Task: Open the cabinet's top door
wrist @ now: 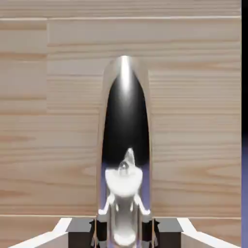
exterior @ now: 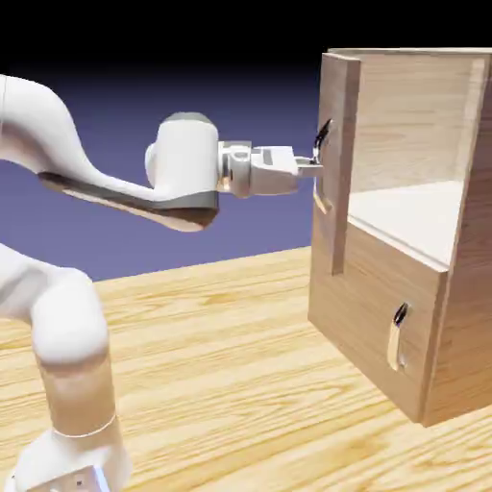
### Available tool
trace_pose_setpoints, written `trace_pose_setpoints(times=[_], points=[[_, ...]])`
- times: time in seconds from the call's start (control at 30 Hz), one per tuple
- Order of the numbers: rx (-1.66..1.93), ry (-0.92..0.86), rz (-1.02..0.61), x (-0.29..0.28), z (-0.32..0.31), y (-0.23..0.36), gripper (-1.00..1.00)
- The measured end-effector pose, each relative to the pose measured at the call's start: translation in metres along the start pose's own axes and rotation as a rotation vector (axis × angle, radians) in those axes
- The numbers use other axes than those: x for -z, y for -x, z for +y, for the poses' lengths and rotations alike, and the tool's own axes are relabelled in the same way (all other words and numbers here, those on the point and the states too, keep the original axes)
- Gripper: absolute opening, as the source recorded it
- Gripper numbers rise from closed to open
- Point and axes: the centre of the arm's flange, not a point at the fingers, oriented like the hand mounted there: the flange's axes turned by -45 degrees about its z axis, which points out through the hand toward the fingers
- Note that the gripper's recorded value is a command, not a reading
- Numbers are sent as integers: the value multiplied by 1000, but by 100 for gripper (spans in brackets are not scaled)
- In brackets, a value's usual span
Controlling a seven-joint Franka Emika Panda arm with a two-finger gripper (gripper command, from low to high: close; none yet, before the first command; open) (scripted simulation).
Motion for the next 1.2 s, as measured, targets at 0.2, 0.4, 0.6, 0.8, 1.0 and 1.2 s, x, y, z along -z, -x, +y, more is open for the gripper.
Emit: trace_pose_setpoints(times=[0.2,0.4,0.6,0.8,1.0,1.2], points=[[-1,50,-1,20,-8,0,-100],[0,119,-1,47,-20,0,-100],[0,211,0,80,-40,0,-100],[-1,328,-1,120,-69,0,-100],[-2,458,-1,160,-106,-1,-100],[-2,607,-2,199,-154,-1,-100]])
